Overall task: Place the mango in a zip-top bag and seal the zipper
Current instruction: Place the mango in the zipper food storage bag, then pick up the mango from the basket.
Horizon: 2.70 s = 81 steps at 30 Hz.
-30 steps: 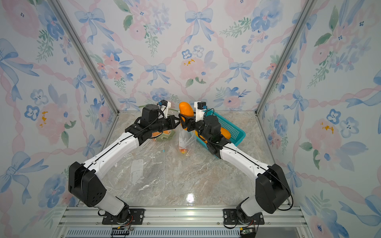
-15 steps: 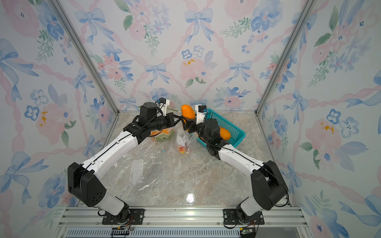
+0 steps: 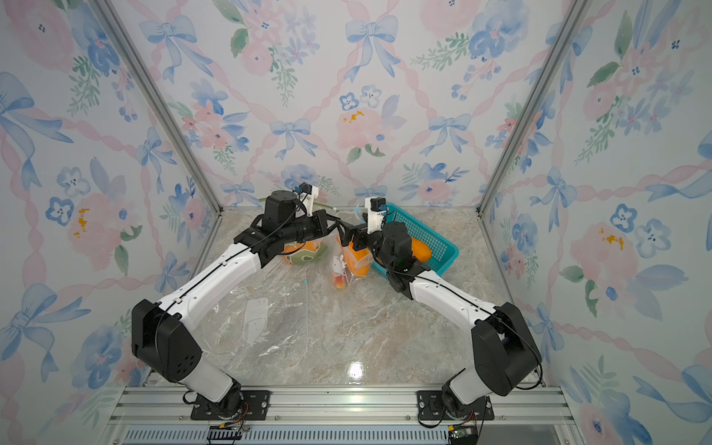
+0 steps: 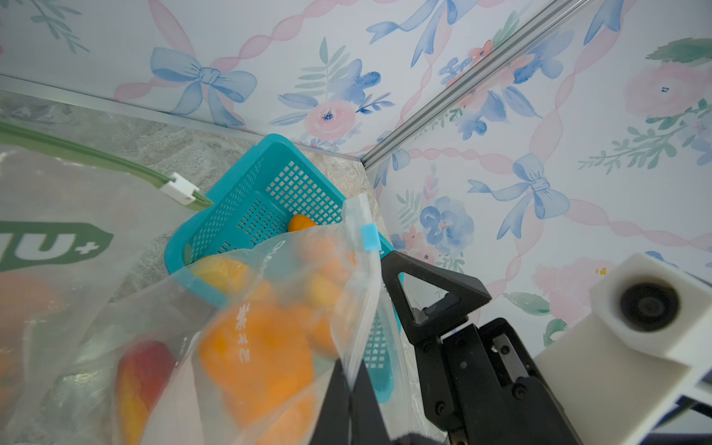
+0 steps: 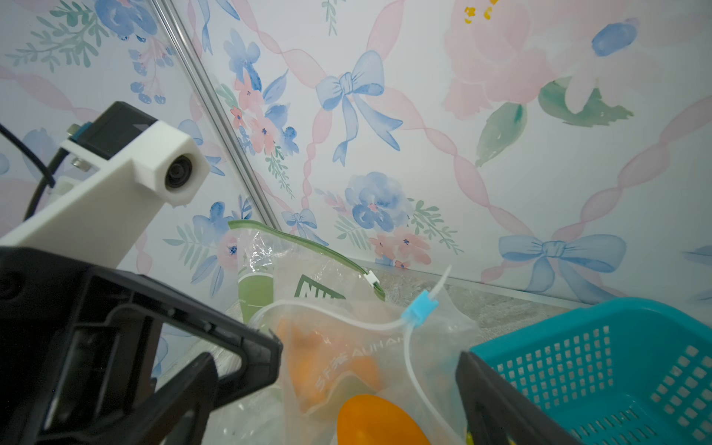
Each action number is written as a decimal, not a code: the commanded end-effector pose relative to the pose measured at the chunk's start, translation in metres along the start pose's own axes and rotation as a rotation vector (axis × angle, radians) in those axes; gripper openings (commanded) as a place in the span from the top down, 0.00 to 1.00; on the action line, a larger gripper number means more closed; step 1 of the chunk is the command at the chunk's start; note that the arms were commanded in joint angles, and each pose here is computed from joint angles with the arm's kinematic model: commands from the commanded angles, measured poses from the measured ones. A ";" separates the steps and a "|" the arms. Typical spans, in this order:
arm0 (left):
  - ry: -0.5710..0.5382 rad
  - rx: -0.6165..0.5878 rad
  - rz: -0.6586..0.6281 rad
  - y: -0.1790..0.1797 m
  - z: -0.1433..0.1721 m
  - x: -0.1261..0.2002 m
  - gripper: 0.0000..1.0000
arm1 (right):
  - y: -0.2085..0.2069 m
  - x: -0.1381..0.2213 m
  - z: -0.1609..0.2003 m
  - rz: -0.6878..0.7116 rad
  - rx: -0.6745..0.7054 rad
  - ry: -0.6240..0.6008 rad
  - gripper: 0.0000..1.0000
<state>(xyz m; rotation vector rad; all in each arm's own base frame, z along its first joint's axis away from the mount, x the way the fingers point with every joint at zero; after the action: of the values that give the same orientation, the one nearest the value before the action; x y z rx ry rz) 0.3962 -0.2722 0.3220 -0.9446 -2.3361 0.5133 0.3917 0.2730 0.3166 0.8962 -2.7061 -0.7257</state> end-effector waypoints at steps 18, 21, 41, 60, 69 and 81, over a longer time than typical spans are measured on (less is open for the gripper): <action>-0.060 -0.055 -0.021 -0.002 -0.007 0.016 1.00 | -0.070 0.084 -0.062 0.464 -0.106 0.234 0.01; -0.060 -0.063 -0.018 -0.002 -0.006 0.018 1.00 | -0.100 0.089 -0.057 0.540 -0.133 0.324 0.01; -0.053 -0.069 -0.013 -0.003 -0.001 0.022 1.00 | -0.199 -0.012 0.079 0.425 -0.095 1.013 0.19; -0.044 -0.064 -0.009 -0.004 0.001 0.019 1.00 | -0.216 -0.044 0.163 0.368 -0.024 1.207 0.17; -0.043 -0.063 -0.010 -0.003 0.001 0.018 1.00 | -0.246 -0.049 0.163 0.528 0.013 1.172 0.22; -0.038 -0.060 -0.009 -0.002 0.002 0.014 1.00 | -0.249 -0.061 0.156 0.540 0.009 1.099 0.54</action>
<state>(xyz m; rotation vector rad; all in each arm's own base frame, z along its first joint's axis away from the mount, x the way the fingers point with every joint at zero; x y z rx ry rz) 0.3866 -0.2623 0.3200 -0.9311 -2.3795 0.4777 0.5095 0.1952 0.0566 0.3429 -1.7709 -0.0287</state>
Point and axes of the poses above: each gripper's point midway between its finger pads, its own x axis back along the fingers, its own y axis along the line the jaws close on, z = x × y, the point moved 2 cm from there along x, back along the fingers, and after that the axes turned 13 degrees about -x, right-handed, at the moved point
